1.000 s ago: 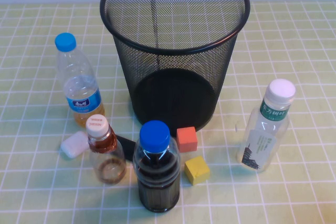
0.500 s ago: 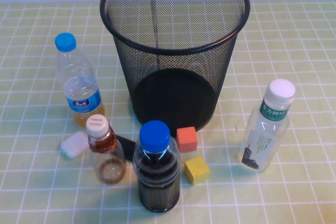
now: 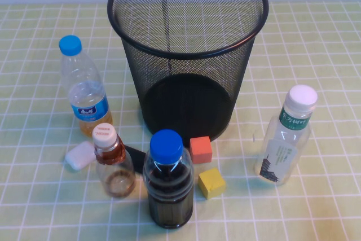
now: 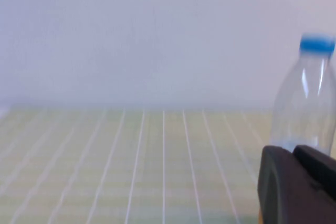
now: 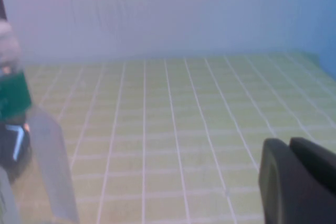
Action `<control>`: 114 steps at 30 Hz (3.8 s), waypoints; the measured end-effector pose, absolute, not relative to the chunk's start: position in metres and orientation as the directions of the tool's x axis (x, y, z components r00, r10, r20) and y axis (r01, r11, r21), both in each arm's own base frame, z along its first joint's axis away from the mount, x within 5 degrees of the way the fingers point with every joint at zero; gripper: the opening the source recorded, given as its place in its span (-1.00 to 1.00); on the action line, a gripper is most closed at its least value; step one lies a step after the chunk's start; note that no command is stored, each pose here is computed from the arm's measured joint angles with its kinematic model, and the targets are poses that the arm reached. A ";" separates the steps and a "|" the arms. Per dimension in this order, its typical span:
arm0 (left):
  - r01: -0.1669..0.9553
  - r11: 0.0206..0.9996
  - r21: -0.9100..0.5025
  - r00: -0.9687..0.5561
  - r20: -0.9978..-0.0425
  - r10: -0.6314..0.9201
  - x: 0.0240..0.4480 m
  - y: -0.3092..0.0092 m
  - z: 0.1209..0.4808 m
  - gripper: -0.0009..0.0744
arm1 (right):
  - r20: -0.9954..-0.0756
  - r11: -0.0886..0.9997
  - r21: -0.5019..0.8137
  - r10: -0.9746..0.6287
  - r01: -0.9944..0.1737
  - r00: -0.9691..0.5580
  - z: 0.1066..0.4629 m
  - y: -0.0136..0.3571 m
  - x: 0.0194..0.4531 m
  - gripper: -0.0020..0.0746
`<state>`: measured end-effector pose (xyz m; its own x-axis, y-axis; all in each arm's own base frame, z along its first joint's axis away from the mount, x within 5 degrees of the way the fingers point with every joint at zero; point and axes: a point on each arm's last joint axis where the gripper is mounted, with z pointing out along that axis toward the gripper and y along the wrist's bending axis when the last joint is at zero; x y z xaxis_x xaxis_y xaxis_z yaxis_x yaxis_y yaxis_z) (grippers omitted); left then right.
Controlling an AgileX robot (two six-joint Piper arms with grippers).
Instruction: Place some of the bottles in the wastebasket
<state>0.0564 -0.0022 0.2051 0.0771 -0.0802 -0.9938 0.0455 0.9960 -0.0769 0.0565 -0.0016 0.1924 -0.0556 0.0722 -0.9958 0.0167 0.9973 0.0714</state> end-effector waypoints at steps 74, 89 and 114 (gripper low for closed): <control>0.108 0.978 -0.179 0.214 -0.956 -0.199 0.067 -0.005 0.298 -0.97 | -0.979 0.984 0.177 0.180 0.035 -0.101 0.295 -0.002 0.084 -0.97; 0.102 0.977 -0.186 0.194 -0.960 -0.203 0.069 -0.005 0.296 -0.97 | -0.972 0.865 -0.014 -0.130 -0.501 -0.196 0.267 0.079 0.143 -0.69; 0.077 0.978 -0.192 0.141 -0.969 -0.201 0.070 -0.004 0.291 -0.97 | -0.947 0.894 0.171 0.034 -0.413 -0.319 0.247 0.117 0.215 0.17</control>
<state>0.0702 -0.0036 0.2907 0.1405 -0.2010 -0.9695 0.0771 0.9784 -0.1917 0.2146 0.1165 0.2474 -0.3188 0.0337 -0.9472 -0.4131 0.8945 0.1709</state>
